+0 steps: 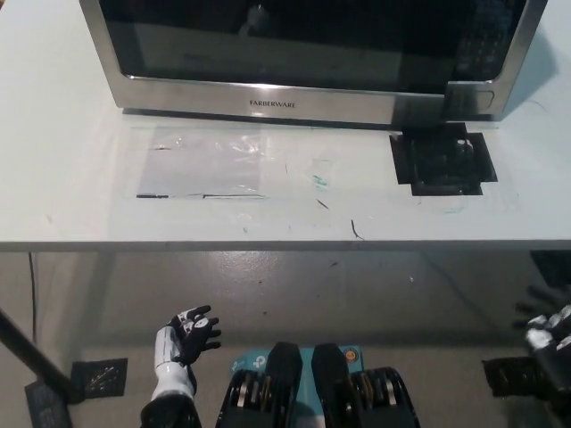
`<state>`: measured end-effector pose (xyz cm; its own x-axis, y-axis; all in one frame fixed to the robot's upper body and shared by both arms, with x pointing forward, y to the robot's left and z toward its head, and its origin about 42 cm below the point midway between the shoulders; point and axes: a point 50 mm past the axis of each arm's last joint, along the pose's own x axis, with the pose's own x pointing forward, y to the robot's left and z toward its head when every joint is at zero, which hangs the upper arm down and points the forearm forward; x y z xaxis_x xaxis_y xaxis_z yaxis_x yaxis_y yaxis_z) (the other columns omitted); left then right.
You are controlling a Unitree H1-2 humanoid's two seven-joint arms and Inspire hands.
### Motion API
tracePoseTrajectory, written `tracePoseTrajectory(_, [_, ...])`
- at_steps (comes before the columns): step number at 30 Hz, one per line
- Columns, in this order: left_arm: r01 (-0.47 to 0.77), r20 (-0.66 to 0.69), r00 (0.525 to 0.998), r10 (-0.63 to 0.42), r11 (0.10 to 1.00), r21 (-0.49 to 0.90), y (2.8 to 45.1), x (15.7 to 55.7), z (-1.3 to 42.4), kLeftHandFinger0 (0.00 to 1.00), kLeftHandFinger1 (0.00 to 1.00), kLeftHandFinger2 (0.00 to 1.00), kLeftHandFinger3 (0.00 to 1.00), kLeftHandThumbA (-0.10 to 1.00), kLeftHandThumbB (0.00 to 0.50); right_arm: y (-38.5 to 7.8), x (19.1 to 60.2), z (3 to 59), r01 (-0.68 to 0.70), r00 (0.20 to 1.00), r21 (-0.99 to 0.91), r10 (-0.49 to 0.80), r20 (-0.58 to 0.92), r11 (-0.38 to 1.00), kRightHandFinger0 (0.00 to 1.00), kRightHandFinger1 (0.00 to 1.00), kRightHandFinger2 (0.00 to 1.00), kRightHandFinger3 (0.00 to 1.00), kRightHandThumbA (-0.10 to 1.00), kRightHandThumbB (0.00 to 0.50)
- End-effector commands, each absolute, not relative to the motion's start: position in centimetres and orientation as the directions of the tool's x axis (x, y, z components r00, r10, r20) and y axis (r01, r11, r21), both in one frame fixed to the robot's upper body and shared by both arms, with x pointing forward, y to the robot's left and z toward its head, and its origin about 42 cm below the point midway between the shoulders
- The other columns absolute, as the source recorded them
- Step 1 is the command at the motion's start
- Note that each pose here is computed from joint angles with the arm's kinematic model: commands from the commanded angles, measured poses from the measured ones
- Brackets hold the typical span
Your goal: A microwave is kept infront of the robot with its door slightly ajar. The robot uses its right hand to push the door towards the left to open it.
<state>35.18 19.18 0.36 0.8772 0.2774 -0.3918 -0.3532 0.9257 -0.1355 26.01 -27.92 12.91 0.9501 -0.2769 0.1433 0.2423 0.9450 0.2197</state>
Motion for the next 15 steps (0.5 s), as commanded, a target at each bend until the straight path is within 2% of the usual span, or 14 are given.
tracePoseTrajectory(1, [-0.362, -0.348, 0.889, 0.296, 0.921, -0.141, 19.1, 36.2, 1.4, 0.42, 0.41, 0.40, 0.46, 0.11, 0.000, -29.4, 26.7, 18.8, 0.192, 0.932, 0.257, -0.258, 0.253, 0.947, 0.40, 0.51, 0.66, 0.82, 0.35, 0.234])
tracePoseTrajectory(2, [-0.361, -0.347, 0.890, 0.296, 0.922, -0.141, 19.2, 36.3, 1.4, 0.42, 0.41, 0.40, 0.46, 0.11, 0.000, -29.7, 26.8, 19.7, 0.182, 0.928, 0.248, -0.249, 0.278, 0.952, 0.40, 0.52, 0.66, 0.83, 0.35, 0.225])
tracePoseTrajectory(5, [-0.363, -0.346, 0.890, 0.296, 0.920, -0.147, 19.2, 36.3, 1.5, 0.43, 0.40, 0.39, 0.46, 0.09, 0.000, -30.5, 27.4, 22.7, 0.134, 0.914, 0.258, -0.220, 0.341, 0.957, 0.40, 0.51, 0.65, 0.81, 0.31, 0.241])
tracePoseTrajectory(7, [-0.360, -0.347, 0.890, 0.295, 0.922, -0.140, 19.1, 36.3, 1.6, 0.42, 0.40, 0.38, 0.45, 0.10, 0.000, -31.1, 28.7, 27.1, 0.081, 0.880, 0.193, -0.161, 0.447, 0.978, 0.36, 0.48, 0.63, 0.81, 0.33, 0.213])
tracePoseTrajectory(11, [-0.358, -0.347, 0.890, 0.295, 0.924, -0.133, 19.2, 36.2, 1.6, 0.44, 0.41, 0.39, 0.47, 0.12, 0.000, -30.9, 30.1, 30.3, 0.081, 0.862, 0.163, -0.152, 0.484, 0.983, 0.35, 0.47, 0.60, 0.77, 0.31, 0.234])
tracePoseTrajectory(13, [-0.358, -0.347, 0.891, 0.293, 0.923, -0.138, 19.1, 36.2, 1.6, 0.45, 0.43, 0.42, 0.49, 0.12, 0.000, -30.9, 31.5, 31.8, 0.068, 0.849, 0.140, -0.131, 0.512, 0.988, 0.35, 0.46, 0.60, 0.77, 0.28, 0.205])
tracePoseTrajectory(14, [-0.354, -0.344, 0.892, 0.292, 0.925, -0.135, 19.1, 36.2, 1.6, 0.45, 0.44, 0.42, 0.48, 0.13, 0.000, -30.9, 32.1, 32.5, 0.066, 0.843, 0.137, -0.129, 0.522, 0.988, 0.34, 0.47, 0.60, 0.77, 0.27, 0.200])
tracePoseTrajectory(15, [-0.356, -0.345, 0.891, 0.294, 0.926, -0.130, 19.1, 36.2, 1.6, 0.45, 0.43, 0.43, 0.48, 0.13, 0.000, -31.0, 32.8, 33.2, 0.076, 0.841, 0.117, -0.127, 0.526, 0.990, 0.35, 0.52, 0.63, 0.81, 0.30, 0.195])
